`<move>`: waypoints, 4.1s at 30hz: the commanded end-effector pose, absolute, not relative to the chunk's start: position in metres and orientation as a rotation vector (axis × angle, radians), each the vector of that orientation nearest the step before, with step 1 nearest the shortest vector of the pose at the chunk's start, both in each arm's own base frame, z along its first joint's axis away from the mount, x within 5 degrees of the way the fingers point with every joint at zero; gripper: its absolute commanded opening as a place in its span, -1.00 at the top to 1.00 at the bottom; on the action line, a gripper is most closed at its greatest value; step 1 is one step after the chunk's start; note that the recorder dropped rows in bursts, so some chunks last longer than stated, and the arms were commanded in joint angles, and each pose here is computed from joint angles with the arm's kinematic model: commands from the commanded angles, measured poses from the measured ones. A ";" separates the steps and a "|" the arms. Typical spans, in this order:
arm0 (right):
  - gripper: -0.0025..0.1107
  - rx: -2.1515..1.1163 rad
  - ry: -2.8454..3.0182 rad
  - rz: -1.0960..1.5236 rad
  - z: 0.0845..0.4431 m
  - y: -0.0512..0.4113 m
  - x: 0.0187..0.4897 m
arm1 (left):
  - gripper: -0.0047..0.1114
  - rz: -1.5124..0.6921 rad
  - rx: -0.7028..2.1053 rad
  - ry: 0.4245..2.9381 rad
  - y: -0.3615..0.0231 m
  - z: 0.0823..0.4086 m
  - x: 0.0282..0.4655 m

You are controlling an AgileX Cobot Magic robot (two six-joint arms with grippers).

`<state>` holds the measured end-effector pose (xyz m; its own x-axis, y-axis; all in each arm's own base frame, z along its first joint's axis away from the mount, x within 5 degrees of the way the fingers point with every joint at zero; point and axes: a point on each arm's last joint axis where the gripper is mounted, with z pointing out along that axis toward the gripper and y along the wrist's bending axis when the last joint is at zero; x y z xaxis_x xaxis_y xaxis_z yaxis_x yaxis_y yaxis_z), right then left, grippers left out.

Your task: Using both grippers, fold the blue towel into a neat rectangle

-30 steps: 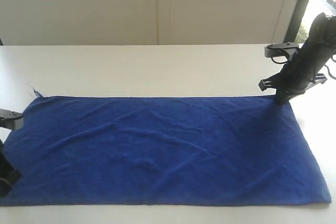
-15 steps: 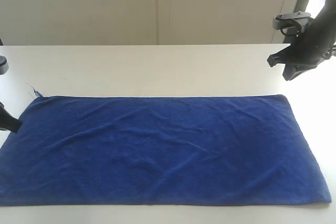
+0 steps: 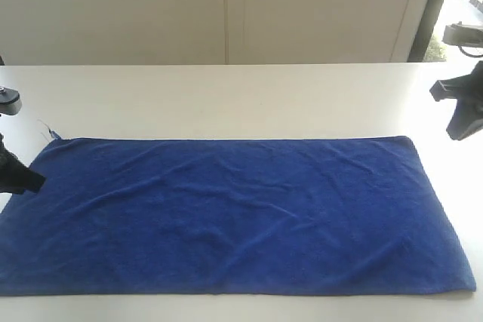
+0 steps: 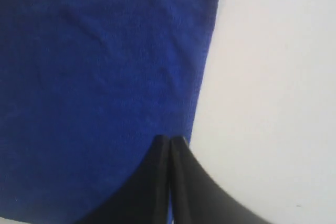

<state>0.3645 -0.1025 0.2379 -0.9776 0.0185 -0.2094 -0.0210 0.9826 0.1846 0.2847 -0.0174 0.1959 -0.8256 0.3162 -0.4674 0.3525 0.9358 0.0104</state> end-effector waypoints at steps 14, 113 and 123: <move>0.21 0.096 2.886 0.219 0.173 -0.091 0.335 | 0.92 -0.183 0.447 2.660 -0.021 0.196 0.281; 0.96 -0.812 2.607 0.440 0.234 0.210 0.382 | 0.92 -0.199 0.480 2.541 -0.024 0.251 0.274; 0.96 -0.991 2.450 0.596 0.240 0.308 0.386 | 0.92 0.047 0.334 2.604 0.007 0.249 0.275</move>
